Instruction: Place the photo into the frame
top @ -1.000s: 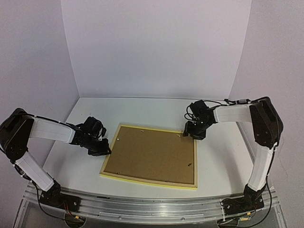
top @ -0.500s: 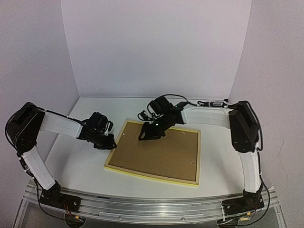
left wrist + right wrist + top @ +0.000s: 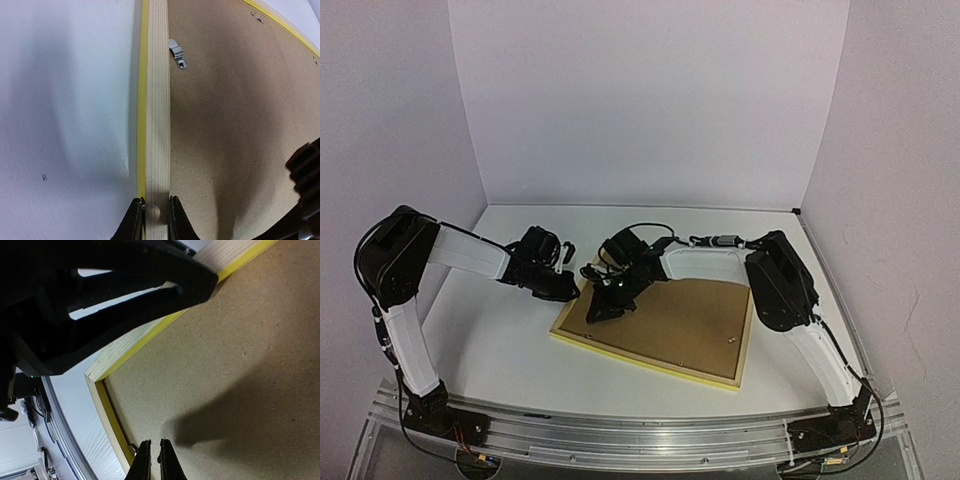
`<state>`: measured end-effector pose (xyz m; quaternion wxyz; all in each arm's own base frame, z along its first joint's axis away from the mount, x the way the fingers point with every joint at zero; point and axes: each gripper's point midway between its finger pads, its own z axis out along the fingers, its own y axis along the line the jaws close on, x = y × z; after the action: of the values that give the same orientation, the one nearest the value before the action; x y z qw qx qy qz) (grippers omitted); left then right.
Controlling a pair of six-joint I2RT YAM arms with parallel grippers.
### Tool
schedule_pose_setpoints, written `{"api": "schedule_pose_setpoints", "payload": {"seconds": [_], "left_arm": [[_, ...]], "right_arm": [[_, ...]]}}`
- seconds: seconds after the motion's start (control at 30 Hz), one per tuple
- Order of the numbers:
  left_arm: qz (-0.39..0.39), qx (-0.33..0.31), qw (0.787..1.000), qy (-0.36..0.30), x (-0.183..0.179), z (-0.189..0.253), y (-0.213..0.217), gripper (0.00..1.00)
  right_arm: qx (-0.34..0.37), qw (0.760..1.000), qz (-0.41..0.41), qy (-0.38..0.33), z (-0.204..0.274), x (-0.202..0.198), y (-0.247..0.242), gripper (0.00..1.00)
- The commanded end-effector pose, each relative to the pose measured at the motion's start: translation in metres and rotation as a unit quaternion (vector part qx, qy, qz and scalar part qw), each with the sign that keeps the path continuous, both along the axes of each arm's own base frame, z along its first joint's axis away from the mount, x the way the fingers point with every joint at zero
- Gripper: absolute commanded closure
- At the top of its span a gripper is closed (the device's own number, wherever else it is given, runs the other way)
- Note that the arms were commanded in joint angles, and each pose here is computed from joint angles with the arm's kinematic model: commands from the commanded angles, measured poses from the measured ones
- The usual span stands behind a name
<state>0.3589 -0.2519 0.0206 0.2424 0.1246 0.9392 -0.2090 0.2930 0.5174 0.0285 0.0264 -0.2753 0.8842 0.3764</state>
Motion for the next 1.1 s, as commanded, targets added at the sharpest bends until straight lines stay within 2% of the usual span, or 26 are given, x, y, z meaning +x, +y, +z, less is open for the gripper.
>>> {"api": "schedule_pose_setpoints", "payload": {"seconds": [0.0, 0.1, 0.37, 0.7, 0.87, 1.07], "left_arm": [[-0.023, 0.042, 0.997, 0.054, -0.021, -0.039, 0.010, 1.00], [-0.023, 0.044, 0.997, 0.053, -0.020, -0.039, 0.010, 1.00], [-0.027, 0.053, 0.997, 0.048, -0.015, -0.040, 0.010, 1.00], [-0.025, 0.066, 0.997, 0.038, -0.008, -0.041, 0.012, 1.00], [-0.028, 0.070, 0.997, 0.035, -0.005, -0.042, 0.012, 1.00], [-0.015, 0.077, 0.996, 0.043, 0.001, -0.046, 0.012, 1.00]], "right_arm": [[0.007, 0.999, 0.021, 0.032, -0.013, -0.013, 0.007, 0.96], [0.006, 0.998, 0.035, 0.051, -0.021, -0.023, 0.004, 0.99], [-0.003, 0.993, 0.075, 0.091, -0.039, -0.049, -0.004, 1.00], [-0.042, 0.985, 0.137, 0.099, -0.051, -0.076, -0.027, 1.00], [0.000, 0.973, 0.191, 0.126, -0.044, -0.093, -0.026, 1.00], [0.007, 0.964, 0.228, 0.136, -0.056, -0.108, -0.028, 1.00]]}}
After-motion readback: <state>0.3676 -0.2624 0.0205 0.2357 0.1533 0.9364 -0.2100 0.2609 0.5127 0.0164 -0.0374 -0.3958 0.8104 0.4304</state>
